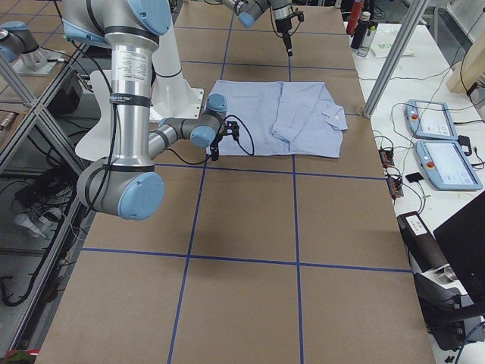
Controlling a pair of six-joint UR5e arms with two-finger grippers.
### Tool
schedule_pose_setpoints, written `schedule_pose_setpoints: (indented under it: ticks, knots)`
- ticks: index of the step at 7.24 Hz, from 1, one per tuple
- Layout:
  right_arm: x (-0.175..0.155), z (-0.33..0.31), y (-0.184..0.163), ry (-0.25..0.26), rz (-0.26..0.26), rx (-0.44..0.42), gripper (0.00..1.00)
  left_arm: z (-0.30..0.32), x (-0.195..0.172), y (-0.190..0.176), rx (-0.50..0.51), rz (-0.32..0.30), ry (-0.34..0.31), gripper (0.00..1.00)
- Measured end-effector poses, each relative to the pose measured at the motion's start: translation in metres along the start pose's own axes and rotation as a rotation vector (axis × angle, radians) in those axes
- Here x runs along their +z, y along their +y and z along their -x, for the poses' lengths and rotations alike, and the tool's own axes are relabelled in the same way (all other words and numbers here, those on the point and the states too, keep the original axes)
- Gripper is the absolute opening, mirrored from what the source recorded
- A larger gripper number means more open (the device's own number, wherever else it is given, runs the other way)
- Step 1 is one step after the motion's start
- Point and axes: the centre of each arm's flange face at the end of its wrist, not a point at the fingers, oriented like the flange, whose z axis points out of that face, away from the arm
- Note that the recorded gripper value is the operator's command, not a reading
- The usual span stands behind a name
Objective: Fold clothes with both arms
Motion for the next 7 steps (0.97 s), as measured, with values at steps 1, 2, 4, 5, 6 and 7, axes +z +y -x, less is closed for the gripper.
schedule_pose_setpoints:
  ticks: [1, 2, 4, 5, 6, 7]
  knots:
    - [0.006, 0.010, 0.005, -0.006, 0.015, 0.008, 0.84, 0.001, 0.001, 0.000, 0.001, 0.001, -0.001, 0.99]
    - [0.012, 0.018, 0.008, -0.011, 0.027, 0.012, 0.79, 0.002, 0.001, 0.001, 0.001, 0.002, -0.004, 0.99]
    - [0.019, 0.020, 0.011, -0.005, 0.038, 0.019, 0.77, 0.005, 0.003, 0.001, 0.000, 0.004, -0.008, 0.99]
    - [0.020, 0.016, 0.011, 0.002, 0.041, 0.024, 0.66, 0.005, 0.003, 0.002, 0.000, 0.004, -0.008, 0.99]
    - [0.021, 0.014, 0.011, 0.006, 0.042, 0.027, 0.55, 0.005, 0.003, 0.002, 0.000, 0.005, -0.009, 0.98]
    - [0.021, 0.014, 0.011, 0.009, 0.042, 0.029, 0.49, 0.005, 0.003, 0.002, 0.000, 0.005, -0.009, 0.98]
